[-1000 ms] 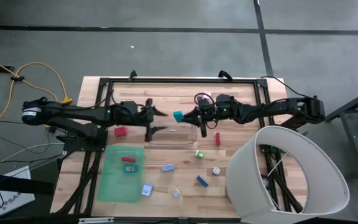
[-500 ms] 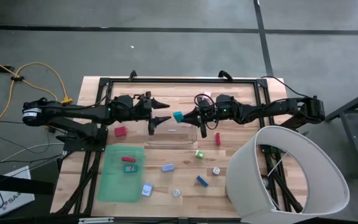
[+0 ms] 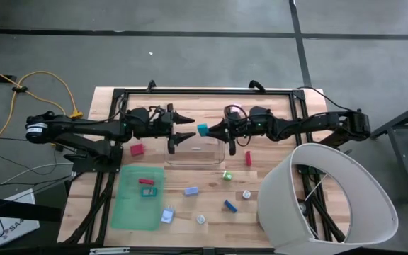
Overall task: Pick & Place Office items
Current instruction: Put the light blue digital clock into the green bin
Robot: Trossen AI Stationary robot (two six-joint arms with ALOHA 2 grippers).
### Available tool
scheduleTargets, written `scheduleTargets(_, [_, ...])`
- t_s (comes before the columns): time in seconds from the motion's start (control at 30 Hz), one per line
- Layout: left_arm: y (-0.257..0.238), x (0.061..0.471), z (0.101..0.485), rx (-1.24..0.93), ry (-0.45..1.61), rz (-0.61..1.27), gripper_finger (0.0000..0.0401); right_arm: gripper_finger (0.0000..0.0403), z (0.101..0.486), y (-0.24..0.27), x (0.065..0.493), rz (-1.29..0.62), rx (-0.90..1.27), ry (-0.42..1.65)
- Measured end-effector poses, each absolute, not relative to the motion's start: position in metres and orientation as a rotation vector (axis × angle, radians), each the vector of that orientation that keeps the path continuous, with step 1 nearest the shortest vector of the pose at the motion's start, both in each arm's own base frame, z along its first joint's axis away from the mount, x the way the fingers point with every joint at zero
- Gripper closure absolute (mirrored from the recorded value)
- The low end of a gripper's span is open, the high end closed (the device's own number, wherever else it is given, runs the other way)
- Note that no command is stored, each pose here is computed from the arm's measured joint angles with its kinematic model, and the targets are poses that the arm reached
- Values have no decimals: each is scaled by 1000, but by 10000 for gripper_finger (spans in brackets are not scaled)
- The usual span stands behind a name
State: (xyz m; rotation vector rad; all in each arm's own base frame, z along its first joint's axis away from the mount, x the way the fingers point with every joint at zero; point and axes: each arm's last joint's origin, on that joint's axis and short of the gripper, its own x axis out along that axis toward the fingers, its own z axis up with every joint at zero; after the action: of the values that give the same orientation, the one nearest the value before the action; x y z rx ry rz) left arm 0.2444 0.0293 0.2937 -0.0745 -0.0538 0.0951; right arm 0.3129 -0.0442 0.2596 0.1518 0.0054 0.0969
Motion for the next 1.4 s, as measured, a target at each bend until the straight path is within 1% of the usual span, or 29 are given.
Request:
scheduleTargets(0.13, [29, 247, 295, -74, -85, 90, 157, 362, 260, -45, 313, 65, 150, -6])
scheduleTargets(0.37, [31, 264, 282, -90, -93, 87, 157, 362, 261, -45, 313, 59, 149, -11])
scheduleTargets(0.53, [31, 266, 286, -89, -149, 66, 157, 362, 261, -45, 313, 52, 151, -8])
scheduleTargets(0.7, [33, 266, 285, -98, -146, 70, 163, 362, 260, -45, 313, 55, 154, -5])
scheduleTargets(1.4, [33, 266, 284, -100, -143, 73, 283, 362, 259, -45, 313, 74, 166, 15])
